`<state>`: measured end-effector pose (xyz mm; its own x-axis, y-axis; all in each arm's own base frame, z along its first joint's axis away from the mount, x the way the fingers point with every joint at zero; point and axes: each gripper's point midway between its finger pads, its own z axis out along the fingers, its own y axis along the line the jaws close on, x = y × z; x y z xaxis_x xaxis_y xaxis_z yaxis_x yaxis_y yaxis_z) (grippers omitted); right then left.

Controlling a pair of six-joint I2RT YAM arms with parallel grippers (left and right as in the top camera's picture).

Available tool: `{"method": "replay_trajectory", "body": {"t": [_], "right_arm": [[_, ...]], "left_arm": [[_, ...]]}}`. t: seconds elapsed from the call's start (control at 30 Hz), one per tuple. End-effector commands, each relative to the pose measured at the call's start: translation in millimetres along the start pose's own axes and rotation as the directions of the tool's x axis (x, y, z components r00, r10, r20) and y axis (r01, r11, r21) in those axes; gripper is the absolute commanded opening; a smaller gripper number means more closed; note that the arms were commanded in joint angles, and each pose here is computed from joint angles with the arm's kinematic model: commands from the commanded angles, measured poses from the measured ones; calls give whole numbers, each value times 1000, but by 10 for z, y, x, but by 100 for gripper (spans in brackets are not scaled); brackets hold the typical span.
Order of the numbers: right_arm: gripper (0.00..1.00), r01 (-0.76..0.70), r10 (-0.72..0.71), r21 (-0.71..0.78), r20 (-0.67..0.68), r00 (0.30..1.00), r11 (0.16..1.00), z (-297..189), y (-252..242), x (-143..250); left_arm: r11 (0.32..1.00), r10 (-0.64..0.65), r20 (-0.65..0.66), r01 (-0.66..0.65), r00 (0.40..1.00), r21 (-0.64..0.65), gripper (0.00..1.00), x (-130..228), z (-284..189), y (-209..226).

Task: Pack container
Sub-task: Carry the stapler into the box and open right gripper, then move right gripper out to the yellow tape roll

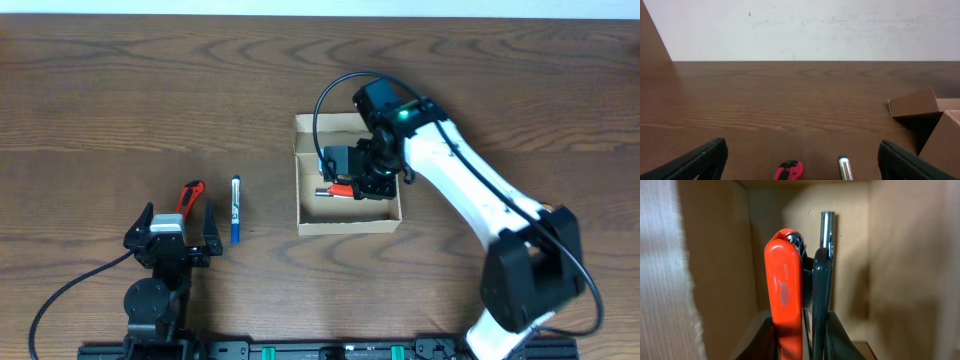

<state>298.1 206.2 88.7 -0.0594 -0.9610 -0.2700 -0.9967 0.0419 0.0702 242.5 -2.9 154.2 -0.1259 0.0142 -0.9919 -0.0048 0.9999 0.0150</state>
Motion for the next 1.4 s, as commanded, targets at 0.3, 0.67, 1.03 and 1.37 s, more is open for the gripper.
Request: {"method": "replay_trajectory", "body": {"t": [0.3,0.67,1.03,1.37], "right_arm": [[1,6,-10,-83,-47,999,997,509,-99,67],[23,11,-15,-81,-48,999,997,521,-110,70],[38,-47,46,-35,-25,999,998,341,-144,-10],[47,-465,444,213,141,885,859,-689,-269,-35]], "left_arm": [[1000,-9,-42,9,999,0,96,184,26,0],[1000,-9,-42,9,999,0,96,184,26,0],[1000,-9,-42,9,999,0,95,184,26,-1],[1000,-9,-42,9,999,0,95,184,26,0]]}}
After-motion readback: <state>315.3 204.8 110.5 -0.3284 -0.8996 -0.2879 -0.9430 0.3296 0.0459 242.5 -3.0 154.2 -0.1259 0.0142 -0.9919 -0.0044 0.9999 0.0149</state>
